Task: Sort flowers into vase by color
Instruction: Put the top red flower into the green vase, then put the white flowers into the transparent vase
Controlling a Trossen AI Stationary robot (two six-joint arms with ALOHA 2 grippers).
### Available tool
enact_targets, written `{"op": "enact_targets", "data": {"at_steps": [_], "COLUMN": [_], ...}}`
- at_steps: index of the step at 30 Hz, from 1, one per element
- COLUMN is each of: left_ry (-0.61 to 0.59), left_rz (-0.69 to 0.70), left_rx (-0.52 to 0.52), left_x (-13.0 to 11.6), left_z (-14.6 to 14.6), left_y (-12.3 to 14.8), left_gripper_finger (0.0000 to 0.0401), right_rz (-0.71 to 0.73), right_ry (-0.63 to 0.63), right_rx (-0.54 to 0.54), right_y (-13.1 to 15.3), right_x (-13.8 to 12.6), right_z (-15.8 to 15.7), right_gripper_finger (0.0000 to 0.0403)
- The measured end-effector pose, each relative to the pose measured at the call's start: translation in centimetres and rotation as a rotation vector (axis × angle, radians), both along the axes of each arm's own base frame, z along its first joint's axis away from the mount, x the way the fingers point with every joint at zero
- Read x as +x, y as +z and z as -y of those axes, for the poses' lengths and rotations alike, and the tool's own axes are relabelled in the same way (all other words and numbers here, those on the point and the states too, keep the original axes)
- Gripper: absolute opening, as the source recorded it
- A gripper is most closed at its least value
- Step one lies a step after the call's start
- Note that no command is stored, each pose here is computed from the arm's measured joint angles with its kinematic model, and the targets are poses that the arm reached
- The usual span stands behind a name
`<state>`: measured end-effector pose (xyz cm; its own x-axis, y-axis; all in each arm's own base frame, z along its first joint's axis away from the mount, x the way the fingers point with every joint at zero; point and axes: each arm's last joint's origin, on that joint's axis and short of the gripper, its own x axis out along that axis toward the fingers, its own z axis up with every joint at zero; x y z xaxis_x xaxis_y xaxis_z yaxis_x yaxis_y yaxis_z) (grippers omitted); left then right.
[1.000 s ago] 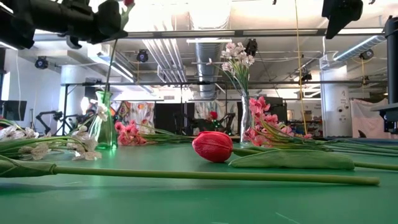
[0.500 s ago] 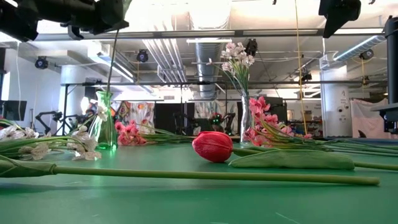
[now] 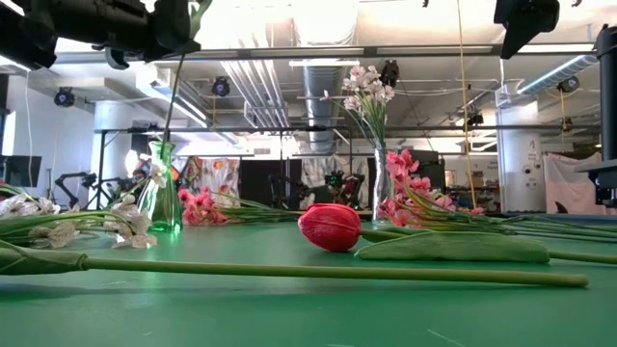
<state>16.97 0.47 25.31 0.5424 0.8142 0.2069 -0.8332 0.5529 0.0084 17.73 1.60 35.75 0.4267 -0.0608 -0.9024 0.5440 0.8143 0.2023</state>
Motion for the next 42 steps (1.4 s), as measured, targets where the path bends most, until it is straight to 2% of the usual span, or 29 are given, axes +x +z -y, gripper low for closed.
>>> {"op": "enact_targets", "data": {"at_steps": [10,16,22,31,42], "left_ry": [-0.031,0.0,0.024,0.16,-0.07], "left_rz": [-0.016,-0.058,-0.062,-0.152,-0.152], "left_rx": [0.005,-0.019,-0.051,-0.146,-0.148], "left_x": [0.0,-0.1,-0.4,-1.1,-1.4], "left_z": [0.7,1.2,2.0,4.4,8.9], "left_y": [-0.1,-0.4,-0.3,1.7,4.9], "left_gripper_finger": [0.0087,0.0142,0.018,0.0201,0.0202], "right_rz": [0.009,0.015,0.017,0.016,0.018], "right_ry": [0.0,-0.005,-0.04,-0.031,-0.06], "right_rx": [0.001,0.004,0.021,0.016,0.035], "right_y": [0.0,0.1,0.1,0.0,-0.1], "right_x": [0.1,0.1,0.1,0.1,0.2], "right_z": [0.0,0.0,0.0,0.0,-0.1], "right_gripper_finger": [0.0352,0.0352,0.0352,0.0352,0.0352]}}
